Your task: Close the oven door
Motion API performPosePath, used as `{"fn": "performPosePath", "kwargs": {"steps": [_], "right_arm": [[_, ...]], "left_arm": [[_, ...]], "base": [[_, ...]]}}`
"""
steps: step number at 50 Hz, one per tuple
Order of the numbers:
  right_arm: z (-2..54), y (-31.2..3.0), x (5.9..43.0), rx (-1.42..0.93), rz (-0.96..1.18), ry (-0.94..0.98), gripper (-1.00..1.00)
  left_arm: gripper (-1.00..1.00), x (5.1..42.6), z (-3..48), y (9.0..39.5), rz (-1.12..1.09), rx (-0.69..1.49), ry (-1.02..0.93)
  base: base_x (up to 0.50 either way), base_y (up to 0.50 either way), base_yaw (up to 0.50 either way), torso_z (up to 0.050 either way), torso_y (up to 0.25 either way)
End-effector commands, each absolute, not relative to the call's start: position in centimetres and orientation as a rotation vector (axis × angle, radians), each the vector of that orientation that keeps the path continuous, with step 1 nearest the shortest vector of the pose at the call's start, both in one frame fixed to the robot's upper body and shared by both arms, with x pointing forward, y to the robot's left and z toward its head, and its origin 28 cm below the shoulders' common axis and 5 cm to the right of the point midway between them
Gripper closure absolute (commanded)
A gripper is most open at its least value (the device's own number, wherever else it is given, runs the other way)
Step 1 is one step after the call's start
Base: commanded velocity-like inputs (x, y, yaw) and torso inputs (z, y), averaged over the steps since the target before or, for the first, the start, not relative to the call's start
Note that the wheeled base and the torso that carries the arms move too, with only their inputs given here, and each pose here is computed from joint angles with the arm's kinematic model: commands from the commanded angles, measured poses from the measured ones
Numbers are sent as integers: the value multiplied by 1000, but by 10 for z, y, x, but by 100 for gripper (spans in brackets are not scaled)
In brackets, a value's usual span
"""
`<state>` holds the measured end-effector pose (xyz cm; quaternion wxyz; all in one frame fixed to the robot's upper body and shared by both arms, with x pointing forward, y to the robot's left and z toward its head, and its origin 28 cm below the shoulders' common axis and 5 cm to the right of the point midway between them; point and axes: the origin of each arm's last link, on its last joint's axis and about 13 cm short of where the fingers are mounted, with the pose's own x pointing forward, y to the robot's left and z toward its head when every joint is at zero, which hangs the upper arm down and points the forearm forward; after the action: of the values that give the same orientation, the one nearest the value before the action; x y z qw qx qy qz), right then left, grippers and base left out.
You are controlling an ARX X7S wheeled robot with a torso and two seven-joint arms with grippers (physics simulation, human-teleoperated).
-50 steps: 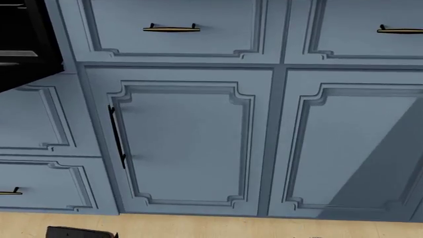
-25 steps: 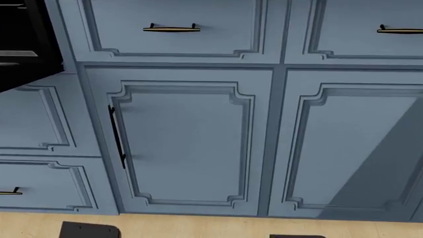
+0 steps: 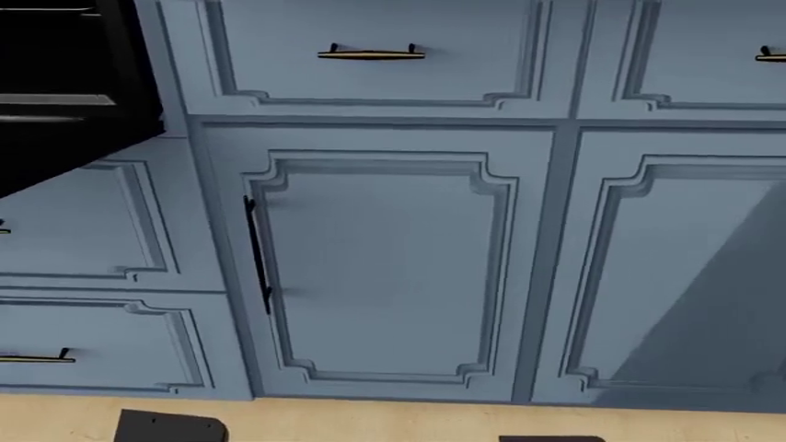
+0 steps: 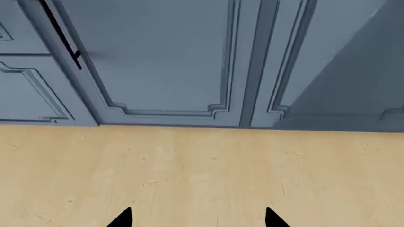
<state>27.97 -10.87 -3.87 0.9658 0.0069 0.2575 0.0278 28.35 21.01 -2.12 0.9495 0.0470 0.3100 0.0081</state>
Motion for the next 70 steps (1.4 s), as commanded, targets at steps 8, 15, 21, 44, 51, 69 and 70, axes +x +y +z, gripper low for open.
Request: {"fn": "performPosePath", "kwargs": {"steps": [8, 15, 21, 44, 51, 69, 70], "right_arm": [[-39, -108, 280, 25, 54, 510, -100], [-39, -108, 280, 37, 52, 508, -100], [-38, -108, 280, 37, 55, 506, -100], [-39, -107, 279, 8, 57, 494, -100], [-38, -108, 279, 20, 54, 487, -100], [-39, -108, 278, 18, 57, 481, -100], [-39, -108, 278, 17, 57, 481, -100]], "left_arm": [[-100, 284, -23, 211, 14, 99, 626], [-100, 284, -23, 211, 16, 98, 624], [-100, 285, -18, 211, 14, 98, 622], [-100, 284, -15, 211, 11, 95, 617], [-100, 284, -24, 211, 9, 94, 616], [-100, 284, -24, 211, 11, 95, 616], [-100, 284, -24, 211, 11, 95, 615]], "base": [[-2, 500, 0, 0, 0], [-2, 500, 0, 0, 0], [-2, 500, 0, 0, 0], [-2, 383, 0, 0, 0], [-2, 413, 0, 0, 0], [-2, 414, 0, 0, 0], [-2, 414, 0, 0, 0]]}}
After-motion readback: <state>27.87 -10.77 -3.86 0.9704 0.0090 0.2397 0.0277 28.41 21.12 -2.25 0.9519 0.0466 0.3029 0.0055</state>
